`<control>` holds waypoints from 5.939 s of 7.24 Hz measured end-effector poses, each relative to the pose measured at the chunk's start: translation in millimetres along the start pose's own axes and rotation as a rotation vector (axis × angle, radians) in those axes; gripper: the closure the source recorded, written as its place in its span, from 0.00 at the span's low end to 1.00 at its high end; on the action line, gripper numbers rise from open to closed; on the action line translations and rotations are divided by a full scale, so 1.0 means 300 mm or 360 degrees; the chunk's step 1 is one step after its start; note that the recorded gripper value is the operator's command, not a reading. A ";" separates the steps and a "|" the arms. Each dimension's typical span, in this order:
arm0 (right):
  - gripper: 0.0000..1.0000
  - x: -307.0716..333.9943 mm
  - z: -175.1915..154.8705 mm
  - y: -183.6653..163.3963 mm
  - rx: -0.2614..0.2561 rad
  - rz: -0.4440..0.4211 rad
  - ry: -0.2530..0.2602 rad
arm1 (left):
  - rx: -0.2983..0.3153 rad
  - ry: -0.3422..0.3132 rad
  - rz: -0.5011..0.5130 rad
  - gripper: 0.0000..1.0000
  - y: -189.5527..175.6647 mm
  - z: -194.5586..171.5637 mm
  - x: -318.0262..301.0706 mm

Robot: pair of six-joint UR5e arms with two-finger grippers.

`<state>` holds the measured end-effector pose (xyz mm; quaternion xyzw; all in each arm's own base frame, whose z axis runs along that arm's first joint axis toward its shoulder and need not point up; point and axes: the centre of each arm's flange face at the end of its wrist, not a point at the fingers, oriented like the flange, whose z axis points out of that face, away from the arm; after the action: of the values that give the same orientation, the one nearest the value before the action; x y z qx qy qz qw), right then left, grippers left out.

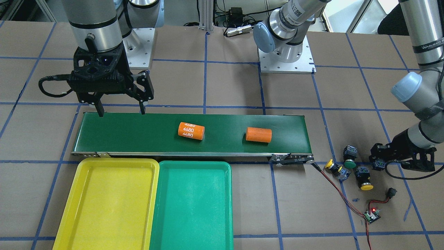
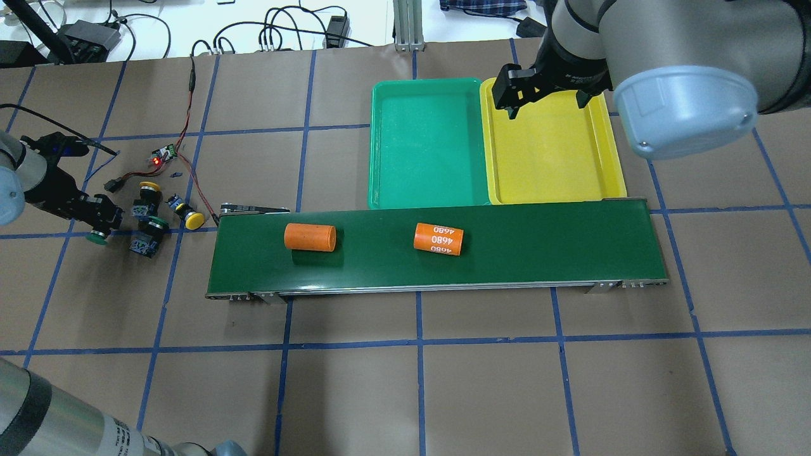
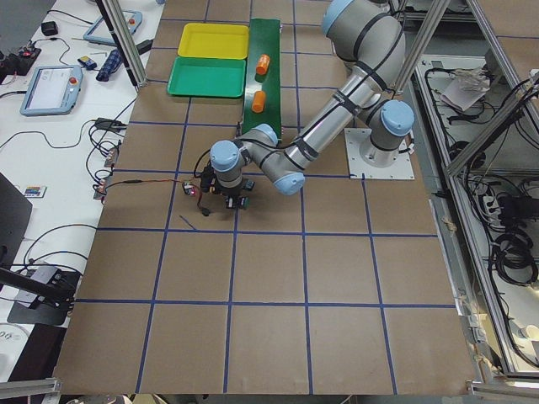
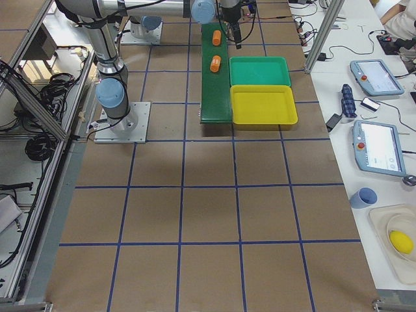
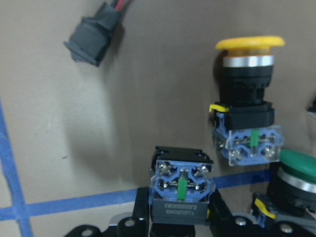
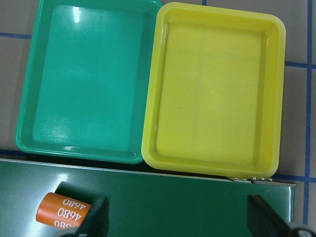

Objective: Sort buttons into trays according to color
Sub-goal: 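Place the green-capped button on the belt and open left gripper, then reach left gripper to a yellow-capped button and grasp it, then set the yellow-capped button on the belt and release it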

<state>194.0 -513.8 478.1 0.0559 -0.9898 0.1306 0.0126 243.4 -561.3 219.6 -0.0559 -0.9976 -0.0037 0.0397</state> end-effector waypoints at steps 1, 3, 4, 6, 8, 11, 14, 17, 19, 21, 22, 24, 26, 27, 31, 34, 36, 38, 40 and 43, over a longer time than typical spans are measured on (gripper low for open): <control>0.00 -0.003 0.000 0.001 -0.0001 -0.0003 -0.0003 | -0.0007 0.0003 0.0037 1.00 -0.005 -0.081 0.079; 0.00 -0.005 -0.001 0.002 0.0000 -0.0004 -0.0005 | -0.0044 0.0018 0.0059 1.00 -0.023 -0.235 0.344; 0.00 -0.005 -0.001 0.002 -0.0001 -0.0004 -0.0004 | -0.0057 0.0023 0.0047 1.00 -0.021 -0.281 0.486; 0.00 -0.006 -0.001 0.002 0.0000 -0.0002 -0.0005 | -0.0092 0.0050 0.0034 1.00 -0.002 -0.285 0.738; 0.00 -0.008 0.006 -0.001 -0.0003 0.0003 -0.0008 | -0.0170 0.0098 -0.0066 0.93 0.050 -0.172 0.872; 0.00 -0.007 0.011 -0.003 -0.0009 -0.0003 -0.0006 | -0.0197 0.0242 -0.0111 0.00 0.065 -0.082 0.950; 0.00 -0.008 0.021 -0.003 -0.0018 -0.0008 -0.0003 | -0.0188 0.0242 -0.0148 0.00 0.063 -0.088 0.955; 0.00 -0.009 0.008 0.000 -0.0006 -0.0007 -0.0013 | -0.0020 0.0053 -0.0200 0.00 -0.031 -0.322 0.800; 0.00 -0.002 0.004 -0.004 0.0001 -0.0012 -0.0002 | 0.0039 -0.0120 -0.0115 0.00 -0.107 -0.388 0.621; 0.00 0.018 0.002 -0.015 0.0019 -0.0041 0.0007 | 0.0155 -0.0226 -0.0026 0.21 -0.172 -0.317 0.412; 0.00 0.024 0.002 -0.019 0.0025 -0.0046 0.0009 | 0.0166 -0.0242 -0.0001 0.26 -0.198 -0.248 0.350; 0.00 0.029 -0.009 -0.014 0.0031 -0.0048 0.0012 | 0.0158 -0.0240 0.0047 0.24 -0.210 -0.120 0.225; 0.00 0.029 -0.032 -0.002 0.0041 -0.0048 0.0013 | 0.0145 -0.0181 0.0038 0.18 -0.199 -0.019 0.146; 0.00 0.028 -0.038 0.002 0.0042 -0.0048 0.0013 | 0.0146 -0.0145 0.0036 0.16 -0.200 0.012 0.141; 0.00 0.026 -0.040 0.005 0.0041 -0.0049 0.0014 | 0.0117 -0.0033 0.0029 0.84 -0.212 0.129 0.137; 0.00 0.026 -0.037 0.002 0.0044 -0.0049 0.0014 | 0.0077 -0.0022 0.0025 1.00 -0.217 0.170 0.125; 0.00 0.026 -0.038 0.003 0.0044 -0.0049 0.0015 | 0.0069 -0.0013 0.0030 1.00 -0.212 0.119 0.143; 0.00 0.025 -0.039 0.003 0.0043 -0.0050 0.0013 | 0.0039 0.0020 0.0010 1.00 -0.177 -0.039 0.222; 0.00 0.025 -0.041 0.004 0.0046 -0.0050 0.0012 | 0.0020 0.0082 -0.0087 1.00 -0.120 -0.214 0.414; 0.00 0.025 -0.041 0.000 0.0053 -0.0052 0.0011 | -0.0061 0.0157 -0.0142 1.00 0.014 -0.221 0.736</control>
<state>186.7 -511.5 490.2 0.0717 -0.9864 0.1471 0.0172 30.5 -533.3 303.2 -0.0119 -0.9957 -0.0272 0.0876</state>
